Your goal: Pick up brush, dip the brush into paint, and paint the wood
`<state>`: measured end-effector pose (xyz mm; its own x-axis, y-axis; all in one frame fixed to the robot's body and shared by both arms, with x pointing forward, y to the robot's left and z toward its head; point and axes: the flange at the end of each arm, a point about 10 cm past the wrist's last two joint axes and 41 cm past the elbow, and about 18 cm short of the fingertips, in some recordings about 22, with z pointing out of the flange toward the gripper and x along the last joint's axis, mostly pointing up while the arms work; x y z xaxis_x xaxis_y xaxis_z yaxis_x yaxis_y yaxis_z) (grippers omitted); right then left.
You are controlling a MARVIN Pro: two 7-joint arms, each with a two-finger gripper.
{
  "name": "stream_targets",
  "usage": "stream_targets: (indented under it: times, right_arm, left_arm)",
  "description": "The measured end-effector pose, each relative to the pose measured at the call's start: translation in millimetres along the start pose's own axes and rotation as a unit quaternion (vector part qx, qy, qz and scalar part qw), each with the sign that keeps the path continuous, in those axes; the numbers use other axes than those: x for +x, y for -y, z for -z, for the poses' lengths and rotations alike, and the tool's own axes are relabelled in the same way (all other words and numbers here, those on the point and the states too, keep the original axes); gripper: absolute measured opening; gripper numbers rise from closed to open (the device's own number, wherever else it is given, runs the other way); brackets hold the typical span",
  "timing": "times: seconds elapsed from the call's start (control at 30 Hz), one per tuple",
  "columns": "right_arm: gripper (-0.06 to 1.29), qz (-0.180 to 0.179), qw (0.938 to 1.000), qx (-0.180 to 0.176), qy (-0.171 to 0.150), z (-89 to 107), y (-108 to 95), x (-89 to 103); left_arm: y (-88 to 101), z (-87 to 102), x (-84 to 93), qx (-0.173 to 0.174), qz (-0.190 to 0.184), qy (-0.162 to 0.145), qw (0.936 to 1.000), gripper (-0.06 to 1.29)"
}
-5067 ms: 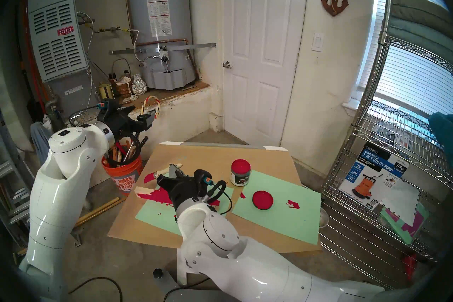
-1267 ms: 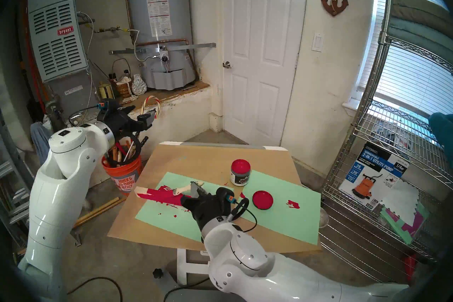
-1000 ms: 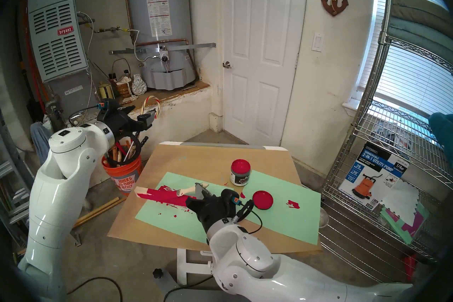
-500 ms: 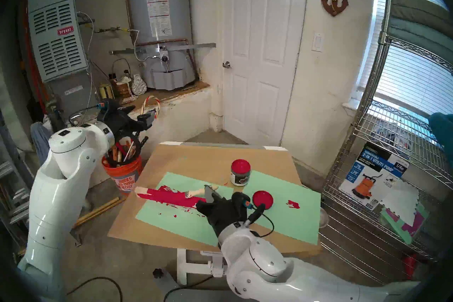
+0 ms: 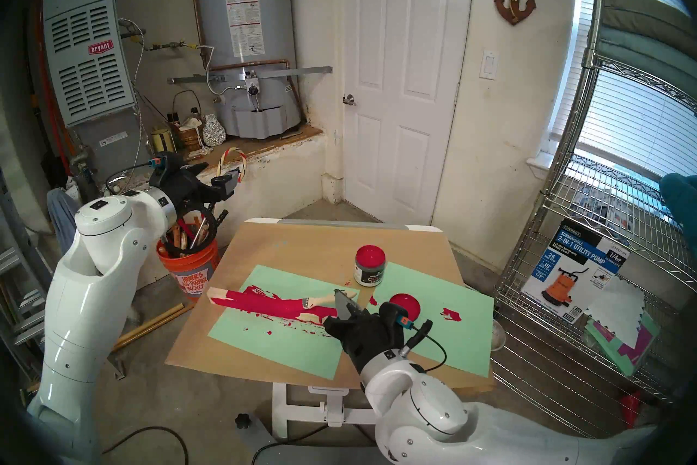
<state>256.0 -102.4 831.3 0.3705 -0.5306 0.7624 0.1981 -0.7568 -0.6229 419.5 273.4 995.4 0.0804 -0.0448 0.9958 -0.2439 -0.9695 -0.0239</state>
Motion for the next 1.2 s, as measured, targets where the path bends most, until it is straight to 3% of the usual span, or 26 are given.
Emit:
stream_targets:
  times: [0.8,1.2]
  right_arm:
    - [-0.03,0.006,0.9998,-0.018,-0.011,33.1,-43.3,30.8]
    - [-0.03,0.003,0.9998,-0.018,-0.012,46.4,-53.7,40.2]
  left_arm:
    - [-0.1,0.0,0.0,0.000,0.000,0.000,1.0000,1.25]
    - [-0.1,-0.1,0.0,0.000,0.000,0.000,1.0000,1.25]
